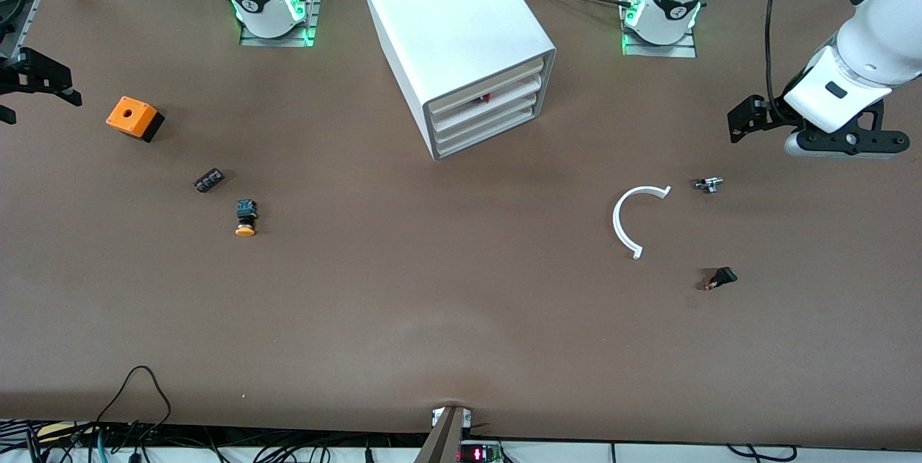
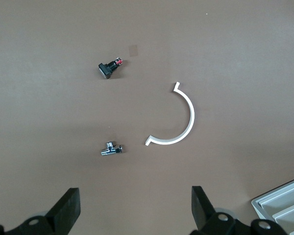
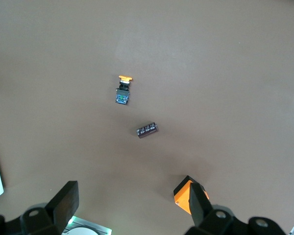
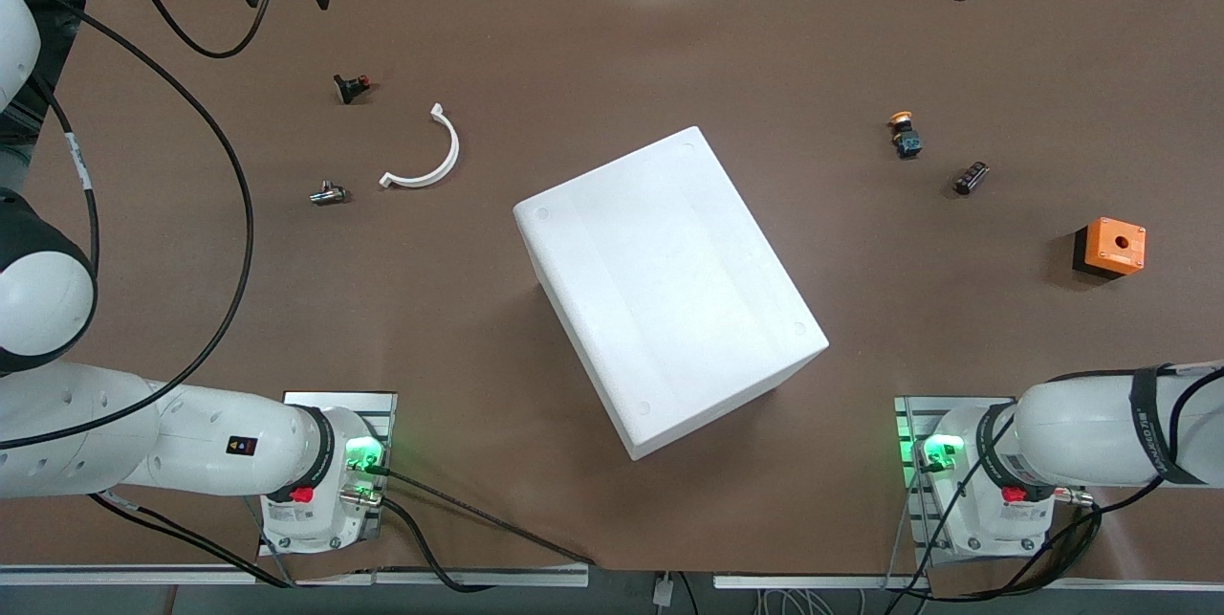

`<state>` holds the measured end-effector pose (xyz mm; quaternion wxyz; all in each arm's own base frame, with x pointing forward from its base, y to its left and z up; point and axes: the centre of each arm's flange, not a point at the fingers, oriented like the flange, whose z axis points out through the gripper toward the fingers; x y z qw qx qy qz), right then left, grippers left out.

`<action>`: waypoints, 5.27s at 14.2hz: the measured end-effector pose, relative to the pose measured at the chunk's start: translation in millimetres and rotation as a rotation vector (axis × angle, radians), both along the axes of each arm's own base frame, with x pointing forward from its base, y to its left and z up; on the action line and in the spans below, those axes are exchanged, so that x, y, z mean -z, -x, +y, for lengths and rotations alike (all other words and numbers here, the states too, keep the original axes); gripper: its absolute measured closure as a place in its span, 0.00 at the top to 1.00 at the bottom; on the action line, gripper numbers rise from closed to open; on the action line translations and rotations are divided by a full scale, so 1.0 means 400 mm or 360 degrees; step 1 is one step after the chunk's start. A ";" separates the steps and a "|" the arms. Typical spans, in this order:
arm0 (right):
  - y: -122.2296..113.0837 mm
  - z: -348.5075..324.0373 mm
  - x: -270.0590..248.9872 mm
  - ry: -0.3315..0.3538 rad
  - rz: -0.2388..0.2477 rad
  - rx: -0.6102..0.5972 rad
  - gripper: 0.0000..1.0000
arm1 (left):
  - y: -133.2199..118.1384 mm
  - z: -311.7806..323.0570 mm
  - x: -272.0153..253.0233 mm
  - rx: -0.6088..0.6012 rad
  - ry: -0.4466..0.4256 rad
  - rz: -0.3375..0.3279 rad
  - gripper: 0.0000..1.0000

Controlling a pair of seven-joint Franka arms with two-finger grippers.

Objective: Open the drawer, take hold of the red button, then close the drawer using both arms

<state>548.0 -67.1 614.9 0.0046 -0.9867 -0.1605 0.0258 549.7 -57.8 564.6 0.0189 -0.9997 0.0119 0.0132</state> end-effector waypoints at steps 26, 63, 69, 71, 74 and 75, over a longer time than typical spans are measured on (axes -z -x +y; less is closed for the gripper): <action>-0.057 0.159 0.054 -0.0006 0.0015 -0.0189 1.00 | 0.018 -0.424 0.477 0.0742 0.1145 0.0811 1.00; -0.177 0.430 0.247 -0.0179 -0.0065 -0.0789 1.00 | 0.301 -0.534 1.017 0.0747 0.2433 0.0599 0.33; -0.194 0.549 0.288 -0.0174 -0.0123 -0.0974 1.00 | 0.304 -0.532 1.019 0.0750 0.2442 0.0588 0.14; -0.192 0.596 0.281 -0.0174 -0.0137 -0.1020 1.00 | 0.302 -0.532 1.019 0.0751 0.2442 0.0586 0.14; -0.196 0.622 0.283 -0.0173 -0.0142 -0.1044 1.00 | 0.285 -0.524 1.016 0.0748 0.2434 0.0563 0.14; -0.199 0.622 0.288 -0.0173 -0.0138 -0.1042 1.00 | 0.275 -0.519 1.017 0.0743 0.2434 0.0551 0.14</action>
